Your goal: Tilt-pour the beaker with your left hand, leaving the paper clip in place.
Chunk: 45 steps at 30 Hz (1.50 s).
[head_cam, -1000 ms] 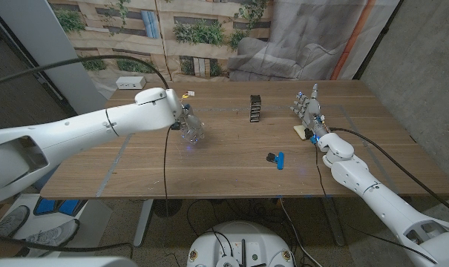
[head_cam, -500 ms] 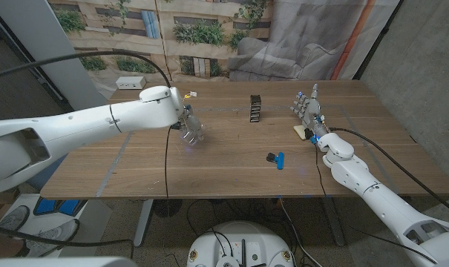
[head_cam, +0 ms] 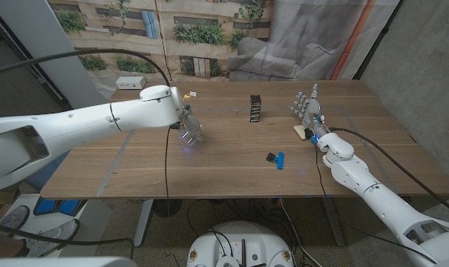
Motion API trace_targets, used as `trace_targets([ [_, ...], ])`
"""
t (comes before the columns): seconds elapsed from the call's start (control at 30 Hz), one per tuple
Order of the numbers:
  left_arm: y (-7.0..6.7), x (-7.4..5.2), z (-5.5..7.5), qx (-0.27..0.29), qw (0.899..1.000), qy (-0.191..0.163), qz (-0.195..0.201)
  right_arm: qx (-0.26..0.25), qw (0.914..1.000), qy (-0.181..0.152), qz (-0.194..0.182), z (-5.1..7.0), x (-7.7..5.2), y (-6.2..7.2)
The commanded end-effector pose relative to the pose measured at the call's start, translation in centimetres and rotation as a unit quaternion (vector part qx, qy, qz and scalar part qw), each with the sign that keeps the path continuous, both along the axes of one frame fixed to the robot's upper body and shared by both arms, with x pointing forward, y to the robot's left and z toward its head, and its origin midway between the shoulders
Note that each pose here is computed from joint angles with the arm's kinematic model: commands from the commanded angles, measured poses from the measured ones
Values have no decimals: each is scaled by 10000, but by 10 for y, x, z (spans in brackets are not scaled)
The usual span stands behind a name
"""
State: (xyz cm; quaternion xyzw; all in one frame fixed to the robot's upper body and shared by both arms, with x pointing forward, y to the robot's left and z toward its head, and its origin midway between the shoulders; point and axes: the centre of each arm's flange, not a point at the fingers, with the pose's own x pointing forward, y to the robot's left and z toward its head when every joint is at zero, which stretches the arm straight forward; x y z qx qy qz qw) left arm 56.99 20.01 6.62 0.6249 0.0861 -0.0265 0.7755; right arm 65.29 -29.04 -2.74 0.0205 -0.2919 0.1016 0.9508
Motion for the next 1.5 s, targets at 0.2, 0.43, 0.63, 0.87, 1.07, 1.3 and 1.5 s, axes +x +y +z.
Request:
trace_targets([
  [0.2,2,-6,1,-433,9984,-331,-170,0,10000,0,-1,0,0,0],
  [0.43,5,-11,-4,-714,9961,-442,-284,0,10000,0,0,0,0,0],
  [0.63,4,-17,-8,-874,9912,-879,-471,0,10000,0,0,0,0,0],
  [0.87,2,-18,-22,-1124,9844,-1157,-696,0,10000,0,-1,0,0,0],
  [1.07,2,-20,-33,-1240,9776,-1430,-917,0,10000,0,-1,0,0,0],
  [1.3,6,-21,-45,-1535,9666,-1768,-1046,0,10000,0,0,0,0,0],
  [1.5,9,-20,-53,-1837,9518,-2135,-1218,0,10000,0,-1,0,0,0],
])
